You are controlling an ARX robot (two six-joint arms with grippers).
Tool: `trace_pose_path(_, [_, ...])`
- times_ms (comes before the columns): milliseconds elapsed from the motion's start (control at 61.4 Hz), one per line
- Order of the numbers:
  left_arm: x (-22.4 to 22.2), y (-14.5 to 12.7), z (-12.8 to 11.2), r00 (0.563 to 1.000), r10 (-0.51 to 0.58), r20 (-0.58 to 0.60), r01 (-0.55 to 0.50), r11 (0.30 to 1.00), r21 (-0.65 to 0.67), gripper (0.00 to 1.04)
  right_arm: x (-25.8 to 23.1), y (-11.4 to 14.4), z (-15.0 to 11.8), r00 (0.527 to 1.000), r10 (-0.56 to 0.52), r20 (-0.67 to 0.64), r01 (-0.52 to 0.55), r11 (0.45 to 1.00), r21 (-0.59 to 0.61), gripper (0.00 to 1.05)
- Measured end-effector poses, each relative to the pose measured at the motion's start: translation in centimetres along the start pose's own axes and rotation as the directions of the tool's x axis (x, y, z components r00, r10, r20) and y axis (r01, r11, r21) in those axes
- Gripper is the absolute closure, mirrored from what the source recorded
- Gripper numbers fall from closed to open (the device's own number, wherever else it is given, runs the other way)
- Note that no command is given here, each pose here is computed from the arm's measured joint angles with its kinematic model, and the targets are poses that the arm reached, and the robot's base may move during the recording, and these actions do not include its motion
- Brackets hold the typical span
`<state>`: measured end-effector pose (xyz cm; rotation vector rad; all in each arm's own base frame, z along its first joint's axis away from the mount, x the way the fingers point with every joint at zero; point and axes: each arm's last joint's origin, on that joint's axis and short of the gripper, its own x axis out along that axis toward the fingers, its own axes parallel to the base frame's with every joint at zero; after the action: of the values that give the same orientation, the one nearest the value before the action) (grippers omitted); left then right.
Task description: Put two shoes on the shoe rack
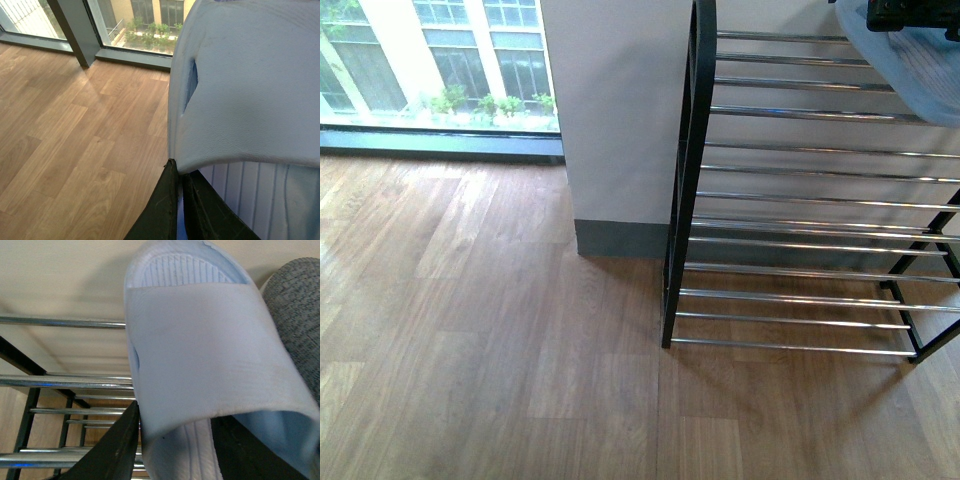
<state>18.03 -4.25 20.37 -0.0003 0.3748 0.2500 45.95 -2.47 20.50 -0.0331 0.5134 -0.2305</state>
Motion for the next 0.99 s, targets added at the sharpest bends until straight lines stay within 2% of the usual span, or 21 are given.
trace_pose_path(130, [0.0, 0.0, 0.0, 1.0, 0.0, 0.0, 0.0, 1.0, 0.0, 1.03, -2.0, -0.5, 0.4, 0.999, 0.036, 0.039, -0.036, 0.999, 0.01, 0.41])
trace_pose_path(277, [0.0, 0.0, 0.0, 1.0, 0.0, 0.0, 0.0, 1.0, 0.0, 1.03, -5.1, -0.8, 0.7, 0.991, 0.097, 0.09, -0.099, 0.995, 0.014, 0.16])
trace_pose_path(358, [0.0, 0.0, 0.0, 1.0, 0.0, 0.0, 0.0, 1.0, 0.0, 1.03, -6.3, -1.0, 0.8, 0.988, 0.11, 0.109, -0.112, 0.994, 0.015, 0.08])
trace_pose_path(521, [0.0, 0.0, 0.0, 1.0, 0.0, 0.0, 0.0, 1.0, 0.0, 1.03, -8.9, -1.9, 0.6, 0.972, 0.15, 0.179, -0.162, 0.985, 0.051, 0.09])
trace_pose_path(781, [0.0, 0.0, 0.0, 1.0, 0.0, 0.0, 0.0, 1.0, 0.0, 1.03, -16.1, -6.3, 0.8, 0.884, 0.191, 0.427, -0.264, 0.957, 0.118, 0.09])
trace_pose_path(911, [0.0, 0.0, 0.0, 1.0, 0.0, 0.0, 0.0, 1.0, 0.0, 1.03, -19.6, -7.9, -0.7, 0.837, 0.221, 0.501, -0.311, 0.945, 0.102, 0.09])
trace_pose_path(993, [0.0, 0.0, 0.0, 1.0, 0.0, 0.0, 0.0, 1.0, 0.0, 1.03, -22.1, -8.7, -2.7, 0.805, 0.241, 0.542, -0.336, 0.938, 0.081, 0.09])
